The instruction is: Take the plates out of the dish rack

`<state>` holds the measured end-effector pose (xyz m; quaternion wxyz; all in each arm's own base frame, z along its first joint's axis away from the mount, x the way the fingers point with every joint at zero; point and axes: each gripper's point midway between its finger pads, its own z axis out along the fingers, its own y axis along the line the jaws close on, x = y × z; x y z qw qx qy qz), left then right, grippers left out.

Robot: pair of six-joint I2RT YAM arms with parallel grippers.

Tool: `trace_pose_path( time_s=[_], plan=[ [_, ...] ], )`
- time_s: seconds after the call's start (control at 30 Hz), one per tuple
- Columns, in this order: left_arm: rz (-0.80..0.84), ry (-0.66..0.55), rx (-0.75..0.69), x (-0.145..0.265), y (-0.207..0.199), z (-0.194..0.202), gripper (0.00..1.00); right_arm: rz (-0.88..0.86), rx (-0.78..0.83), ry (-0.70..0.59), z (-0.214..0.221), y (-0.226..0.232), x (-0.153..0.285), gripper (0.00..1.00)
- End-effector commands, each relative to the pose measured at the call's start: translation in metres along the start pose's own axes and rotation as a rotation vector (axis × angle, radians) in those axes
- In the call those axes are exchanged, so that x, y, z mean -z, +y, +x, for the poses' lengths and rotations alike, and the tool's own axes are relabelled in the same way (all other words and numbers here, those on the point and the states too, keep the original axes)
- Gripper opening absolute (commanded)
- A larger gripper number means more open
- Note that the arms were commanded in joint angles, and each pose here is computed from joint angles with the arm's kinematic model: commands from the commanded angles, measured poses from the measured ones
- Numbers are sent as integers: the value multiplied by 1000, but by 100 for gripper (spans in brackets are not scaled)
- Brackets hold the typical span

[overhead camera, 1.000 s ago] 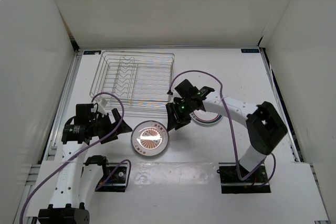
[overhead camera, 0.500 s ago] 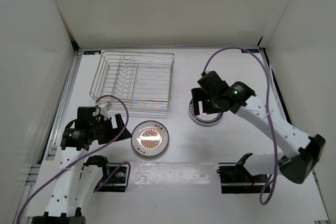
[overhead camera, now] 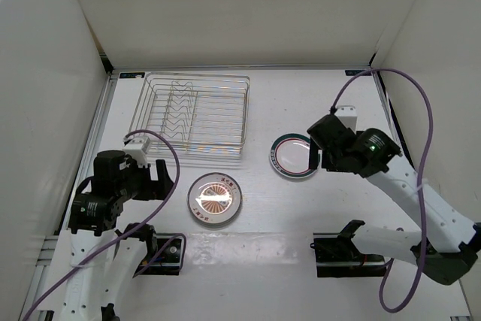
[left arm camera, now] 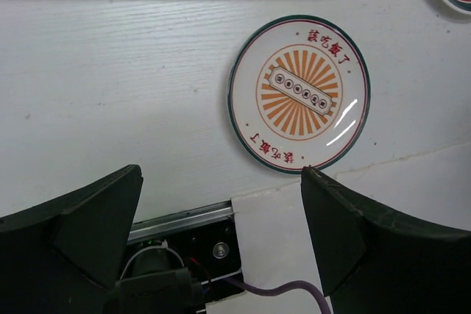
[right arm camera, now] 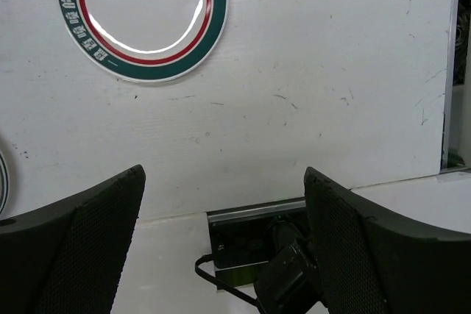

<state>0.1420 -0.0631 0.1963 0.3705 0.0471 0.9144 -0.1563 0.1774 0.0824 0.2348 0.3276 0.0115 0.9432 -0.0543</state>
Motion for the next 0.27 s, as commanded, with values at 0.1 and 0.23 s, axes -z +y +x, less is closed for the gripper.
trace_pose_path(
  time_s=[0.1, 0.23],
  plan=[
    [-65, -262, 14, 4, 12, -24, 100, 136, 52, 83, 13, -24, 5, 90],
    [9, -416, -135, -19, 8, -27, 100, 115, 66, 92, 13, -18, 3, 90]
  ],
)
